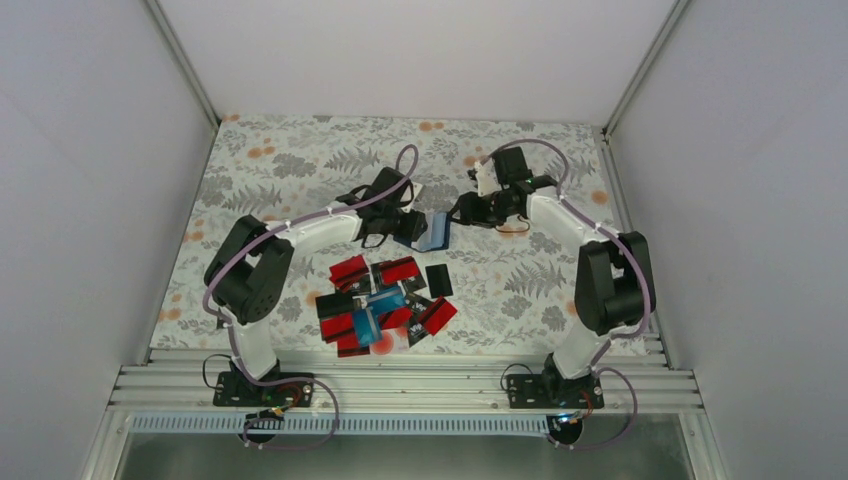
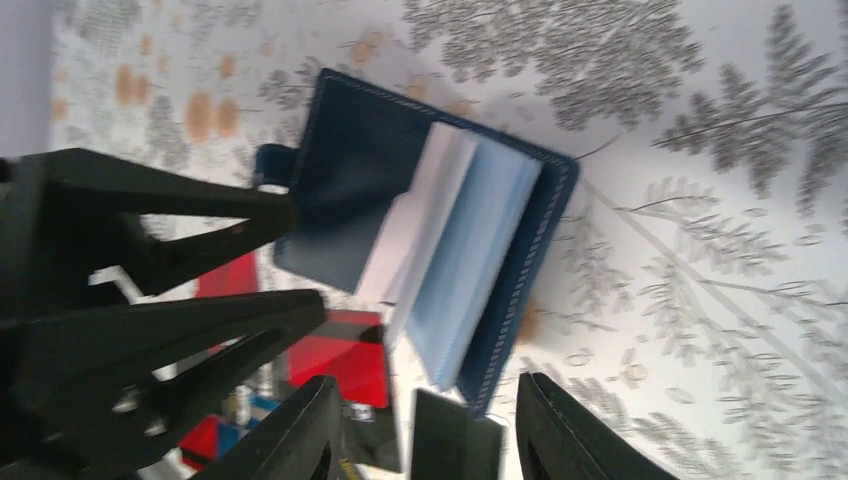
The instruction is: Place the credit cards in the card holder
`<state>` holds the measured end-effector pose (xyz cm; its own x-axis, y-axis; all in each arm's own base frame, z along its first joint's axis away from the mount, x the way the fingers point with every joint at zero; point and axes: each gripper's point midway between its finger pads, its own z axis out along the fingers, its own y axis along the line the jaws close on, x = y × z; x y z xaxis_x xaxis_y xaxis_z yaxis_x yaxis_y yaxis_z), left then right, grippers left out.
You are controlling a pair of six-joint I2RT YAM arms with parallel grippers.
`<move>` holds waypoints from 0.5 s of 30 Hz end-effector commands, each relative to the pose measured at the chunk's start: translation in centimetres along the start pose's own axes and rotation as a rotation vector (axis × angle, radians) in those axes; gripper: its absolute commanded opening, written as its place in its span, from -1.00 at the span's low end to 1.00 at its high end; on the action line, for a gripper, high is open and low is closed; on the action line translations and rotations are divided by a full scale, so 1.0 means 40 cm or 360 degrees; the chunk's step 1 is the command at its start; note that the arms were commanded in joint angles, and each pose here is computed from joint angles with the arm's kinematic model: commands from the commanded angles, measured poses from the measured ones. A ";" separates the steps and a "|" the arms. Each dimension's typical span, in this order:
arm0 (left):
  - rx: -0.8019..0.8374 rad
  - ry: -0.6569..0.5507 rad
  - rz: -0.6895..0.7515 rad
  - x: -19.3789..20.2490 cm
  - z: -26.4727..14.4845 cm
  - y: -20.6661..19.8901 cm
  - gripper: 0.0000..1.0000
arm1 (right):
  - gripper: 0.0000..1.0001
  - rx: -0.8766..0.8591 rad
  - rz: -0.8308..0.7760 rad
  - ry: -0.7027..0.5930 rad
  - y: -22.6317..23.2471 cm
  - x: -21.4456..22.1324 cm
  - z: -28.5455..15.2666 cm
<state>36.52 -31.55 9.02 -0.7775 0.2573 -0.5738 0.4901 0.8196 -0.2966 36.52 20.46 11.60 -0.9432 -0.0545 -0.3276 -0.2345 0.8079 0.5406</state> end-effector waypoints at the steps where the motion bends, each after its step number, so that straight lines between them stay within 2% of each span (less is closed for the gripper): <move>1: 0.0007 -0.0019 -0.0021 -0.001 0.012 -0.003 -0.02 | -0.13 -0.0298 0.0033 0.0034 0.070 0.029 0.008; 6: -0.0001 -0.0010 -0.0039 0.010 0.011 0.001 0.03 | -0.21 -0.0456 0.0038 0.0085 0.112 0.039 0.032; 15: 0.0028 -0.0062 -0.0016 -0.023 -0.052 -0.027 0.12 | -0.22 -0.0391 0.0034 0.0102 0.106 0.059 0.030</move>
<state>36.30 -31.35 9.13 -0.7848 0.2364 -0.5729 0.4742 0.8243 -0.3093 34.27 24.27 11.93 -0.9612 -0.0751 -0.2653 -0.2496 0.6458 0.7215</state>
